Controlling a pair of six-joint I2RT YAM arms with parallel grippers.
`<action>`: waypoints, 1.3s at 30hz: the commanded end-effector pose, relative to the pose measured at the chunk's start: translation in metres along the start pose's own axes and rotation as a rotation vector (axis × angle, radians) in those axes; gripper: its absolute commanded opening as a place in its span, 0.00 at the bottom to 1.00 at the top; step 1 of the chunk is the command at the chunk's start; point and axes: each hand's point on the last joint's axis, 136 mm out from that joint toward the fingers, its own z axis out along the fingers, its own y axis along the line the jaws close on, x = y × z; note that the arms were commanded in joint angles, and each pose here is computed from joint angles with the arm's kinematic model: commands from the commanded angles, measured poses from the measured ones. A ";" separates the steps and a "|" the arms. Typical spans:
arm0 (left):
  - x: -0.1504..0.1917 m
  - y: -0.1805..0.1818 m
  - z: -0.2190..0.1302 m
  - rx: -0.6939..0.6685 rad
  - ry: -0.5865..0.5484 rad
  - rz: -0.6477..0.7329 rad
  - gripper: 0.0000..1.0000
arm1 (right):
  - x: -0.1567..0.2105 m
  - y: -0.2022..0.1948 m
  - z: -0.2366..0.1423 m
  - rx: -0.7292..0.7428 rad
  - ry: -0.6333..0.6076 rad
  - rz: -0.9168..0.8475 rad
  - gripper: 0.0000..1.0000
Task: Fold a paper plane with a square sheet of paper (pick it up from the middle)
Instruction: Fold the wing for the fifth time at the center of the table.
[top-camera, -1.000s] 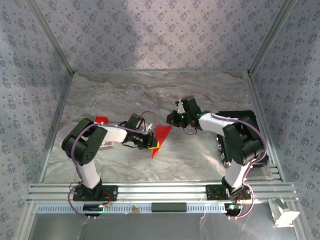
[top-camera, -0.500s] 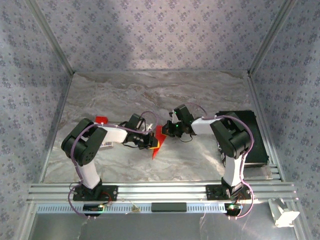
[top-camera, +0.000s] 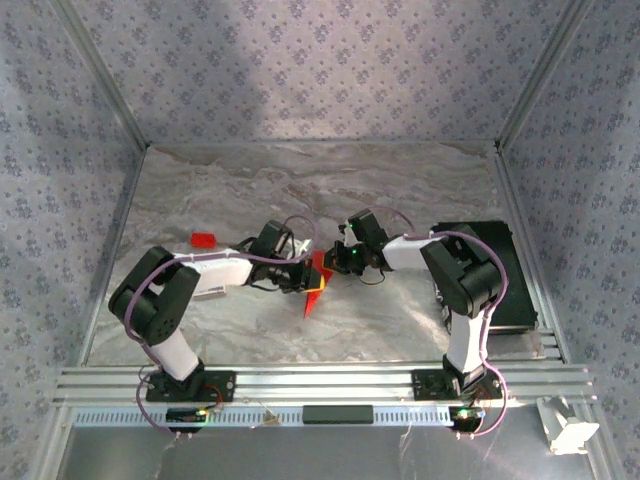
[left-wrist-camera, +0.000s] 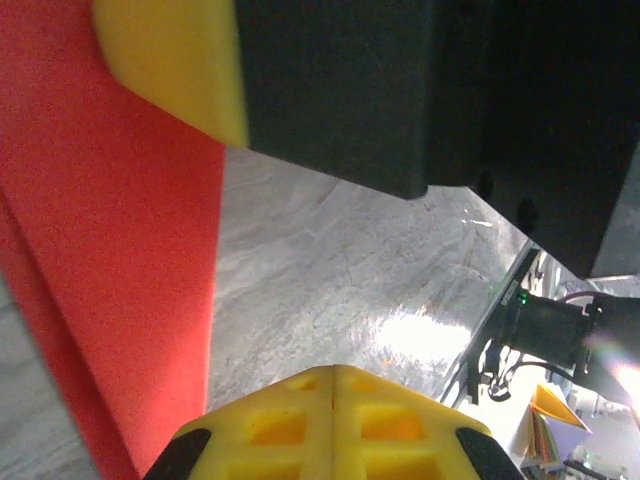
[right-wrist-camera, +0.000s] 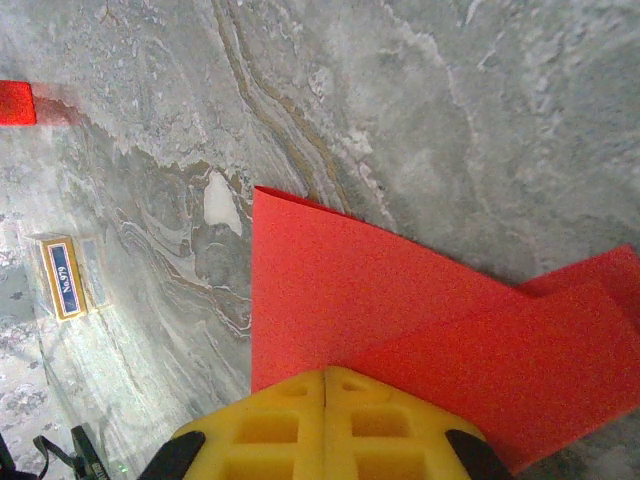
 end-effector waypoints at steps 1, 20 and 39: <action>0.011 -0.003 0.008 0.010 0.072 -0.003 0.03 | 0.012 -0.039 0.000 0.136 0.011 0.074 0.03; 0.043 0.033 0.000 -0.105 0.086 -0.039 0.03 | 0.012 -0.042 -0.003 0.140 0.005 0.082 0.03; 0.077 0.074 0.001 -0.199 0.123 -0.135 0.01 | 0.011 -0.043 -0.004 0.124 -0.005 0.090 0.03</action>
